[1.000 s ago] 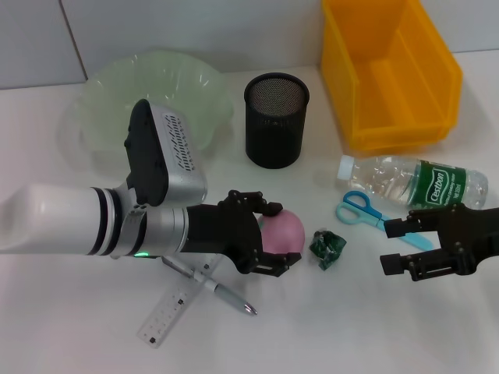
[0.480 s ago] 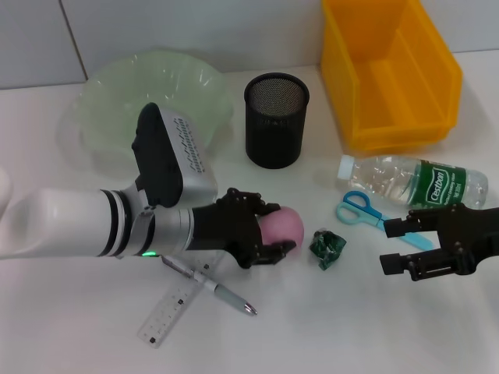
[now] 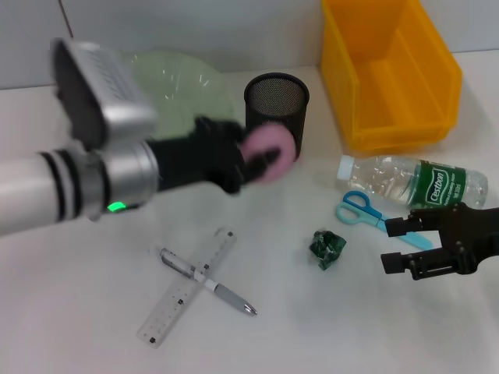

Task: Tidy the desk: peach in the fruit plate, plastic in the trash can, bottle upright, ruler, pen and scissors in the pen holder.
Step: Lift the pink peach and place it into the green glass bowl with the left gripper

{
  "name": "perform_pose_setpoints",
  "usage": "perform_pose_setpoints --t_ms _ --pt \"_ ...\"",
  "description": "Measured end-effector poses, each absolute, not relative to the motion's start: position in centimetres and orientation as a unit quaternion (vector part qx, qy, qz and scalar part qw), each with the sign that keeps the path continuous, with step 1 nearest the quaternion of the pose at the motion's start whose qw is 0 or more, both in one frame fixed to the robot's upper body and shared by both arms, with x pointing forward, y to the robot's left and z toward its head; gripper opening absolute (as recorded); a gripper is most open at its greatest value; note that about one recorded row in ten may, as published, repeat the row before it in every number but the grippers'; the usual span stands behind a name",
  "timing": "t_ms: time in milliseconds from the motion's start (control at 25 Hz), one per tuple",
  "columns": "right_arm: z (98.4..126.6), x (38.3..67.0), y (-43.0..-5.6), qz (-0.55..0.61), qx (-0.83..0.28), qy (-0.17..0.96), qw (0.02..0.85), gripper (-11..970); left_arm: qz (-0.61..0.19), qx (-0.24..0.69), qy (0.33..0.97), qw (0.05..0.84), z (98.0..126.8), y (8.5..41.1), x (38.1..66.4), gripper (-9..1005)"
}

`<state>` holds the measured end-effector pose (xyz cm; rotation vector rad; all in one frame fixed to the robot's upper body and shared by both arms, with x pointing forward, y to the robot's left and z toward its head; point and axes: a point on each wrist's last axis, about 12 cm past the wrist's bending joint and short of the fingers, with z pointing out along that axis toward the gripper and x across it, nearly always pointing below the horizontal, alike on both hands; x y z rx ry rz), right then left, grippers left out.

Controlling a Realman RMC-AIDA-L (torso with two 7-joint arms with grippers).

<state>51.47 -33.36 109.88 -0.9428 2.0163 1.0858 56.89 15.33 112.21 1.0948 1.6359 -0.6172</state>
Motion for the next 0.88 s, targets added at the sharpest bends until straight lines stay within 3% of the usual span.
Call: perform_pose_setpoints --t_ms 200,400,880 --pt "109.8 51.4 -33.3 0.415 -0.359 0.770 0.326 803 -0.237 0.366 0.690 0.578 113.3 18.5 58.5 364" --pt "109.8 51.4 -33.2 0.417 -0.360 0.769 0.326 803 -0.209 0.283 0.706 0.614 112.6 20.6 60.6 335" --pt "109.6 51.4 -32.8 0.420 -0.360 0.767 0.325 803 -0.137 0.267 0.747 0.593 108.6 20.8 63.1 214"
